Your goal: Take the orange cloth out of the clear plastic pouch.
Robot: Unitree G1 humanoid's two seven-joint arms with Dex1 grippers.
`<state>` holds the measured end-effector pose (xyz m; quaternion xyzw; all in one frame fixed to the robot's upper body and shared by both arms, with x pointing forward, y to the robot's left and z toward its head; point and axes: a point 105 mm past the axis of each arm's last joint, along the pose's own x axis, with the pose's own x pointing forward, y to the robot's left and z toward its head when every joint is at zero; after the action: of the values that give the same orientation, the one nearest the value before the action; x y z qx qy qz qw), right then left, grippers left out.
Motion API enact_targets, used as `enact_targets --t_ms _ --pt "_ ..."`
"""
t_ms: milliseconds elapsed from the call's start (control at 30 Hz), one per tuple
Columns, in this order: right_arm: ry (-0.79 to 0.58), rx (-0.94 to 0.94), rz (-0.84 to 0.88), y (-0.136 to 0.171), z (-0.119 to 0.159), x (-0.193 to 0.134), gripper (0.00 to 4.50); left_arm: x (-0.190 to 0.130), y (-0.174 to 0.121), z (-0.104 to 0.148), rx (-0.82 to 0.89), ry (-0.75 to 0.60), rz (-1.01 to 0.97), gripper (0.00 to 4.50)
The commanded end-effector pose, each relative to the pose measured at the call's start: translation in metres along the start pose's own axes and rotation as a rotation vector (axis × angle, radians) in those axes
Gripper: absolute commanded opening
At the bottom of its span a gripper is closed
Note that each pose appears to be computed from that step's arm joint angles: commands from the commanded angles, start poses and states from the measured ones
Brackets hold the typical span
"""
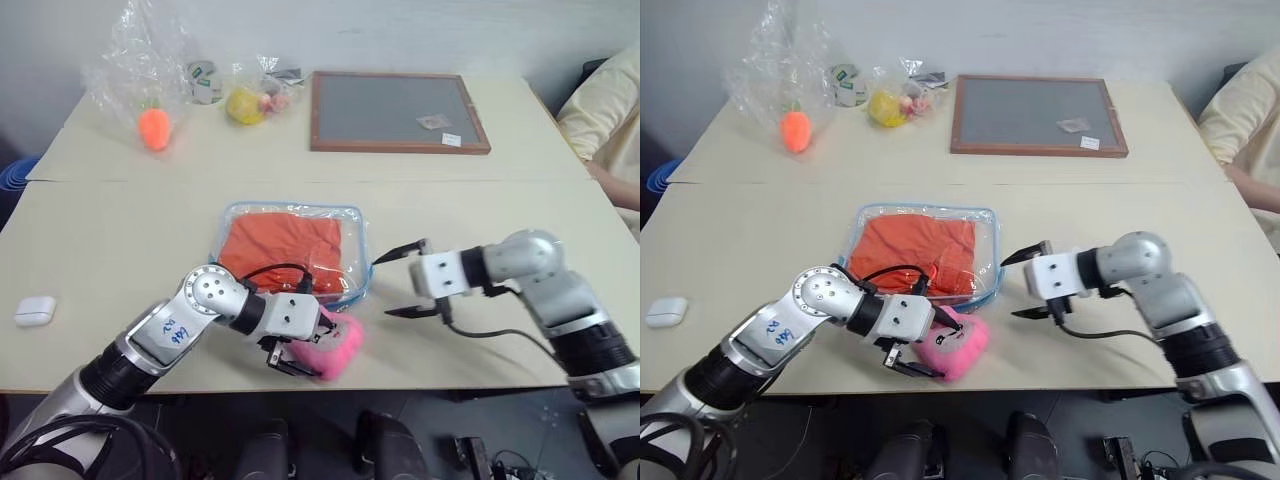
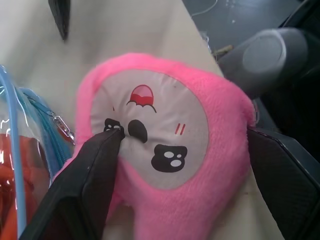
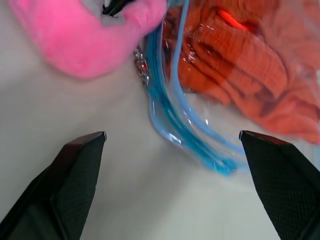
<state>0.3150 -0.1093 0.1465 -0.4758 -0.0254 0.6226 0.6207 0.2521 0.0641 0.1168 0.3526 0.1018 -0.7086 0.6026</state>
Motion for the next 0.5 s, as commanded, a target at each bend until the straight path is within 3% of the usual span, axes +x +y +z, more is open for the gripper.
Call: enact_targets --t_ms 33,300,433,500 --pt "0.018 -0.072 -0.060 -0.018 0.002 -0.005 4.09 -0.004 0.000 -0.011 -0.011 0.042 0.027 3.40" --pt "-0.030 -0.073 -0.022 -0.019 0.006 -0.004 1.37 -0.015 -0.002 -0.008 -0.037 0.024 0.056 0.97" --pt "-0.070 -0.059 -0.016 -0.020 0.013 0.004 0.00 -0.016 0.000 -0.007 -0.050 0.014 0.089 0.01" --pt "-0.076 -0.058 -0.005 -0.018 0.014 0.007 0.00 -0.017 0.001 -0.007 -0.059 0.011 0.108 0.01"
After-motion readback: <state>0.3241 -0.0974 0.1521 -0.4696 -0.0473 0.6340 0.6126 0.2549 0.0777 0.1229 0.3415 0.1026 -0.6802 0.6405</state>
